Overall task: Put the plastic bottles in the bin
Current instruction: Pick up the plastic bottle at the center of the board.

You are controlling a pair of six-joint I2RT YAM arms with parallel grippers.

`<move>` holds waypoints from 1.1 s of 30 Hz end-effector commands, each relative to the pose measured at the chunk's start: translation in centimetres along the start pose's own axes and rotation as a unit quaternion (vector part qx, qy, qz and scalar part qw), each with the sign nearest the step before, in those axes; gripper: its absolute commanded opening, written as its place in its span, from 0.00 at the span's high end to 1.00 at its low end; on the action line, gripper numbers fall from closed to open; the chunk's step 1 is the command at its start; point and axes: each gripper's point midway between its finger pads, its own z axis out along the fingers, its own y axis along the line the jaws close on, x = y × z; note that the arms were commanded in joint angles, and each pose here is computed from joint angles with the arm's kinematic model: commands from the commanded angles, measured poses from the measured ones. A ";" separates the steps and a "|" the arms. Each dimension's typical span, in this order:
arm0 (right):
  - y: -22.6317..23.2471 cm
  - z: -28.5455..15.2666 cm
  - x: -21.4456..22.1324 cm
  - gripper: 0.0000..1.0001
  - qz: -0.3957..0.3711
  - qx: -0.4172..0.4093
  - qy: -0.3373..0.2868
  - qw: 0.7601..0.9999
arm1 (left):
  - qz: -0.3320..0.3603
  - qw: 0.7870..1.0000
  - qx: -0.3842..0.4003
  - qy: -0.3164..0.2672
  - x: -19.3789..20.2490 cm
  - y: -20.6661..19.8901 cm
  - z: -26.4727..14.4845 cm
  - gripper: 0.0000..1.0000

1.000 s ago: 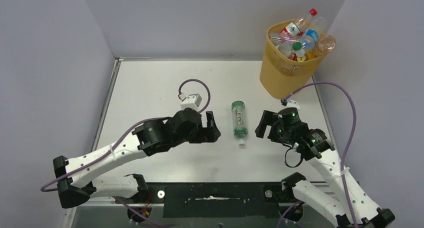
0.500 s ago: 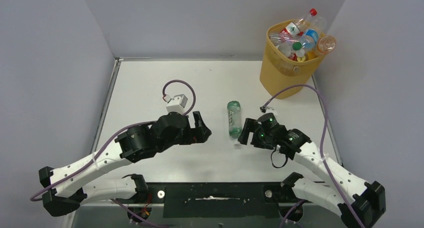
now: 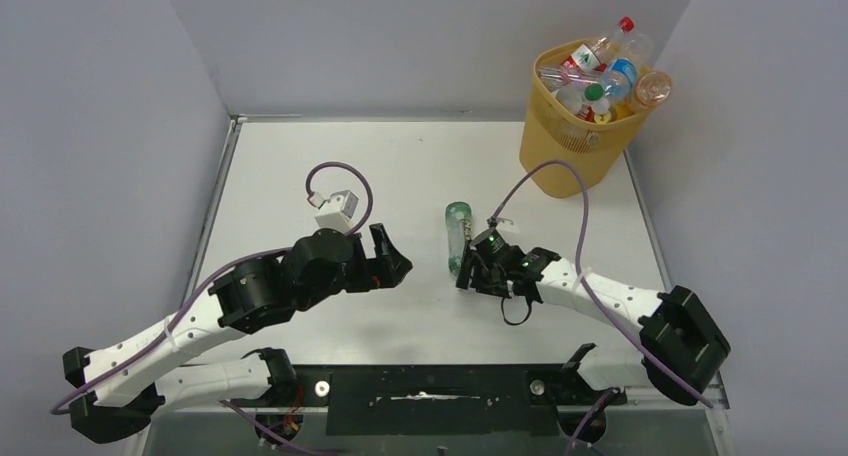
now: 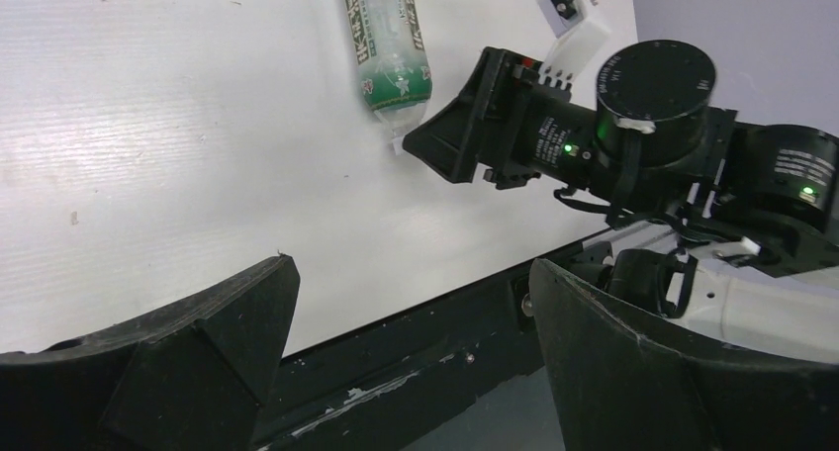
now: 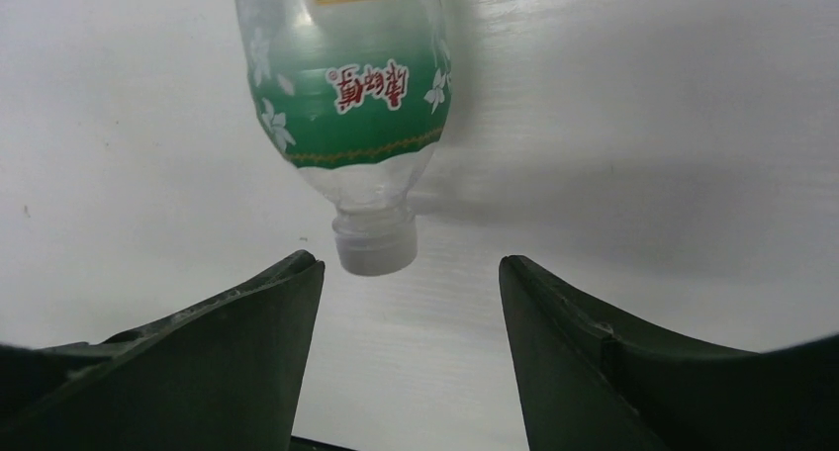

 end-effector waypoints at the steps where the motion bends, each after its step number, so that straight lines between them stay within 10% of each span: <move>1: 2.6 1.5 -2.0 0.34 0.021 -0.022 -0.036 0.999 | -0.016 1.000 0.013 -0.015 -0.8 -0.3 -0.8 0.12; 8: 4.4 3.7 -1.5 0.38 0.022 -0.026 -0.023 0.999 | -0.015 1.000 0.013 -0.013 -0.7 -0.2 -0.7 0.12; 18: 5.9 1.9 -3.8 0.81 0.011 -0.039 -0.053 0.998 | -0.014 1.000 0.011 -0.019 -0.9 0.1 -0.9 0.12; 33: 10.7 -16.6 -28.6 0.81 -0.002 -0.128 -0.284 0.950 | -0.010 0.999 0.003 -0.030 -1.3 0.6 -0.7 0.11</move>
